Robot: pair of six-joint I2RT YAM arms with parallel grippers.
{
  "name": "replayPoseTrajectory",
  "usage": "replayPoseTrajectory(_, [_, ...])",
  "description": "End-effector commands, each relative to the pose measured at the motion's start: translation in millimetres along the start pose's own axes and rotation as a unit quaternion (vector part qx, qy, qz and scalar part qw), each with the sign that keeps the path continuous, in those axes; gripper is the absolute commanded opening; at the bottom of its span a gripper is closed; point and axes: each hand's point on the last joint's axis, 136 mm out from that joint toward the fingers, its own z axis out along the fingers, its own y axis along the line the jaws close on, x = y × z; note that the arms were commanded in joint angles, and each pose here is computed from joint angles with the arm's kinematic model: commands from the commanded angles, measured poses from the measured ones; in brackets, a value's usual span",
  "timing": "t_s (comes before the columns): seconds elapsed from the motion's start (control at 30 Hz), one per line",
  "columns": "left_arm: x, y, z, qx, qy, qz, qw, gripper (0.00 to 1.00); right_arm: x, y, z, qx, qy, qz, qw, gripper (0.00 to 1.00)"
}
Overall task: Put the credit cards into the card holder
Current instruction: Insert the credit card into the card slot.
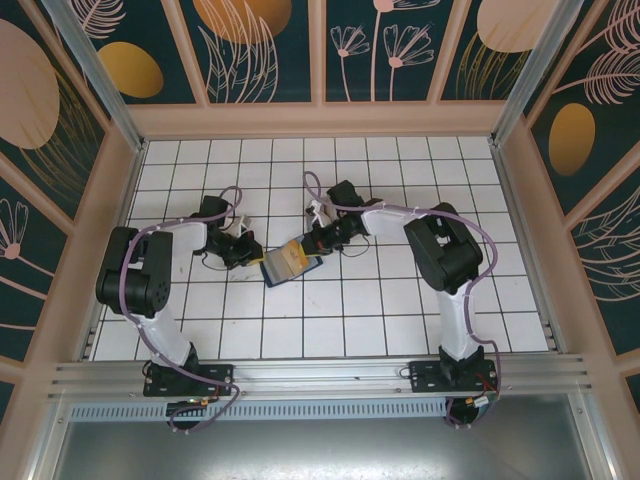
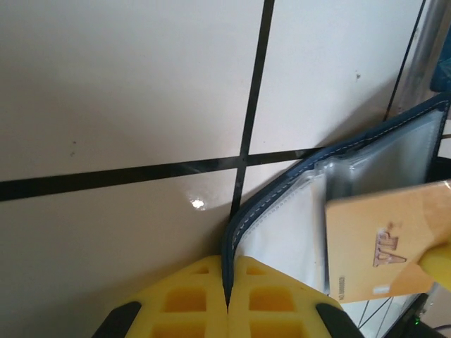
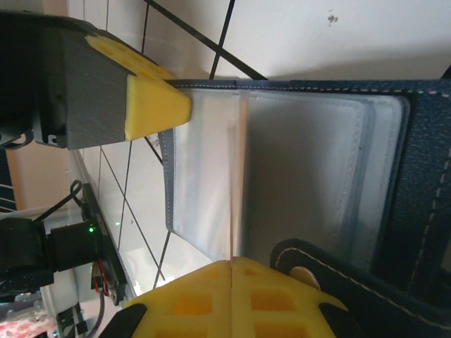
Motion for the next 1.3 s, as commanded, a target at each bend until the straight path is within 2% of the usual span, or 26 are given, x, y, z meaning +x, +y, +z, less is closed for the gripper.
replayPoseTrajectory(0.0, [15.3, 35.0, 7.1, -0.077, 0.033, 0.000, 0.996, 0.03, 5.1, -3.0, 7.5, -0.022, 0.009, 0.028, 0.999, 0.00])
replayPoseTrajectory(0.07, [12.9, 34.8, 6.6, -0.079, 0.029, -0.002, 0.996, 0.11, 6.3, -8.7, 9.6, -0.010, 0.015, 0.039, 0.999, 0.00])
replayPoseTrajectory(0.13, [10.9, 31.3, 5.6, -0.072, 0.023, -0.001, 0.997, 0.14, 7.3, -10.8, 12.1, -0.003, 0.018, 0.039, 0.999, 0.00])
replayPoseTrajectory(0.27, [11.7, 31.3, 5.1, -0.072, 0.022, -0.003, 0.997, 0.14, 7.3, -17.1, 14.7, 0.028, 0.020, 0.034, 0.999, 0.00])
replayPoseTrajectory(0.43, [14.6, 29.8, 6.4, -0.061, 0.024, -0.010, 0.998, 0.14, 8.3, -16.7, 20.8, 0.022, 0.024, 0.039, 0.999, 0.00])
replayPoseTrajectory(0.67, [13.7, 28.5, 5.2, -0.061, 0.020, -0.012, 0.998, 0.20, 9.7, -22.2, 28.5, 0.023, 0.026, 0.051, 0.998, 0.00])
replayPoseTrajectory(1.03, [16.3, 26.6, 4.2, -0.055, 0.020, -0.018, 0.998, 0.20, 7.4, -17.5, 33.8, 0.023, 0.006, 0.069, 0.997, 0.01])
replayPoseTrajectory(1.27, [18.6, 29.6, 3.5, -0.062, 0.020, -0.022, 0.998, 0.18, 5.6, -21.0, 21.0, 0.061, -0.031, 0.096, 0.993, 0.00])
